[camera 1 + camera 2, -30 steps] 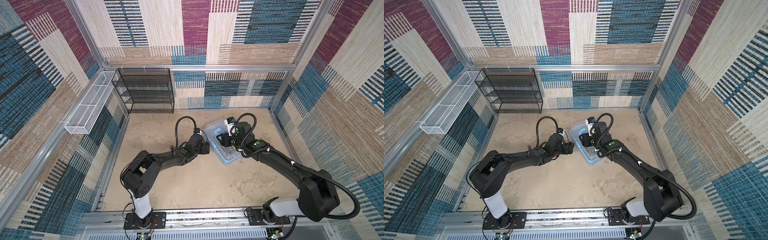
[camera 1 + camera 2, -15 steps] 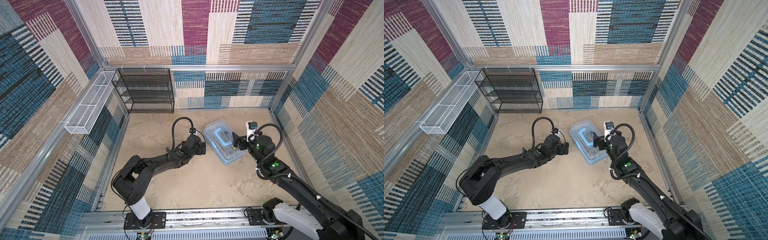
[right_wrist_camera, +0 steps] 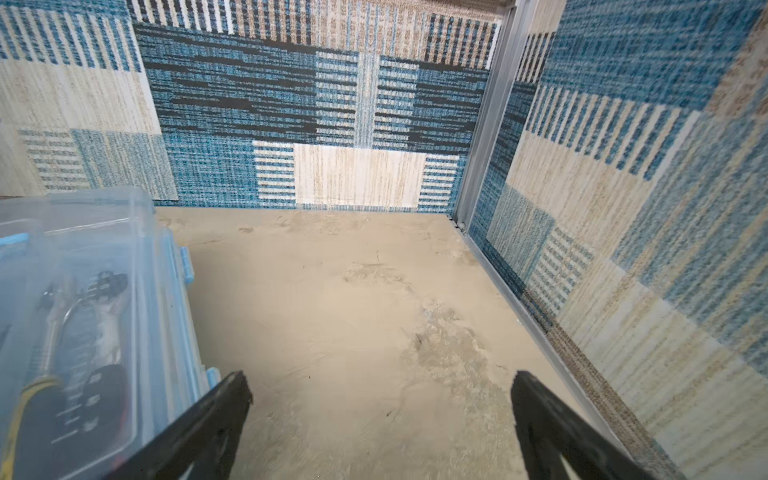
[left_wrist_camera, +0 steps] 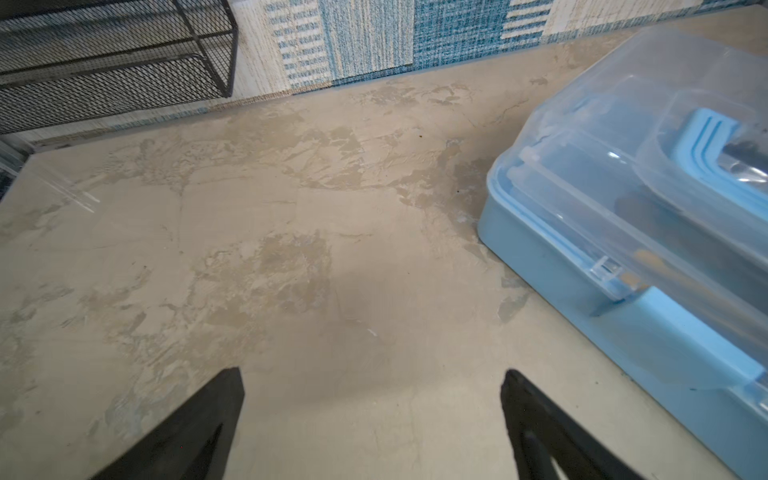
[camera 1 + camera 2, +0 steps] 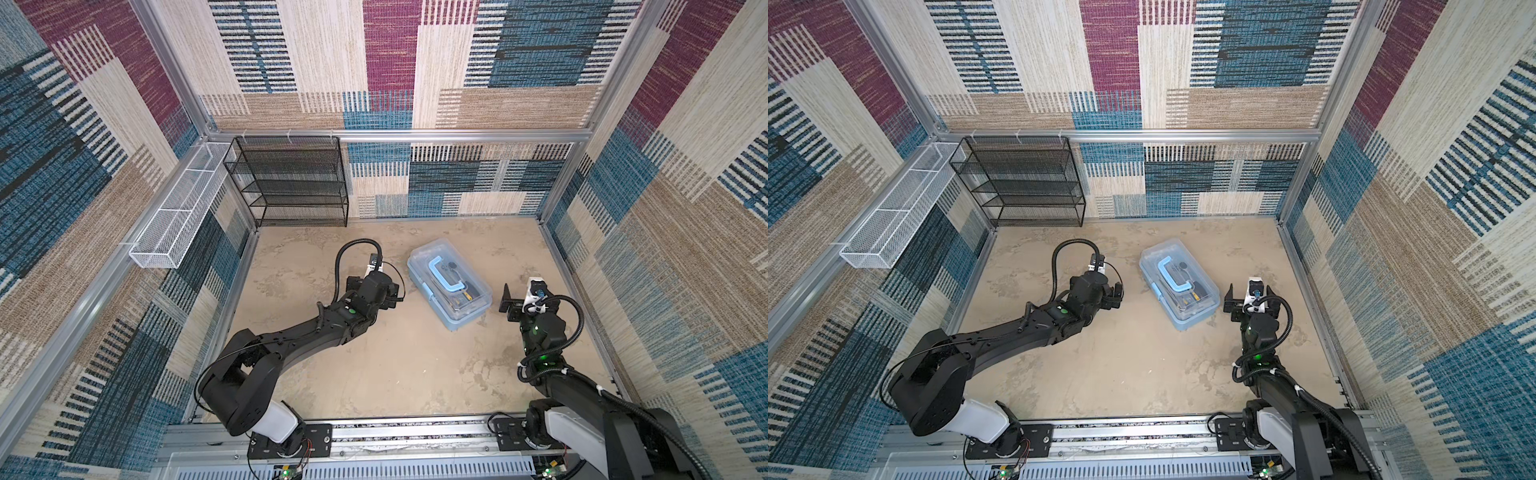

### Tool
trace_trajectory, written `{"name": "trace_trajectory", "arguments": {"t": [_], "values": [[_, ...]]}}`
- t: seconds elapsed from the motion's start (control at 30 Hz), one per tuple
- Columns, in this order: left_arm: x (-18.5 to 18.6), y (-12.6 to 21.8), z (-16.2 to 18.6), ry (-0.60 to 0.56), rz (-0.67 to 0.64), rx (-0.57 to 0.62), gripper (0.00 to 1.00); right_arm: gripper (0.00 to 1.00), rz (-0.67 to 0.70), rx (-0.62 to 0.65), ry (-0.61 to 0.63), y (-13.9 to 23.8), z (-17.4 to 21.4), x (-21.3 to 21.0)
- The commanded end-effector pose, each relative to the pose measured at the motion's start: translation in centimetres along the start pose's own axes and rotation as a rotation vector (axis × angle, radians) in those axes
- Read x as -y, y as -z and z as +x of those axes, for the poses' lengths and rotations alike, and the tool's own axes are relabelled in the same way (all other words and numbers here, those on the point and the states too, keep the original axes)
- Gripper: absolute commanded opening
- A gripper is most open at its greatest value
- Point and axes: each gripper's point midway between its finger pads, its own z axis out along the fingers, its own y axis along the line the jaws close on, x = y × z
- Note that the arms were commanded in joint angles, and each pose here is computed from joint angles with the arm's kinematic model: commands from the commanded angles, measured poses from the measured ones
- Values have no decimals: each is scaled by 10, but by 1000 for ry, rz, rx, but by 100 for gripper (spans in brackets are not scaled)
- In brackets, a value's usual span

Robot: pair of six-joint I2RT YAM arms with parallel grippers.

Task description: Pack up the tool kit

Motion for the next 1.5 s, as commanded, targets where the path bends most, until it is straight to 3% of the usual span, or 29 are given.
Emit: {"name": "trace_trajectory", "arguments": {"t": [0.0,0.3,0.63,0.87,1.2,1.47], "values": [[-18,5,-2,-54,-84,21,100,100,-37,161,-68,1,-32,-3],[-42,13,-5,-84,-175,36,99,100,-72,118,-100,-14,-13,-5],[-97,26,-8,-125,-407,66,99,100,-116,147,-132,-14,-10,-12],[-127,30,-9,-171,-520,112,100,100,-156,34,-101,-49,14,-26],[-168,9,-1,-242,-692,102,100,100,-157,30,-100,-48,15,-26],[-166,-8,-9,-391,-792,257,100,100,-157,29,-100,-48,15,-26]]}}
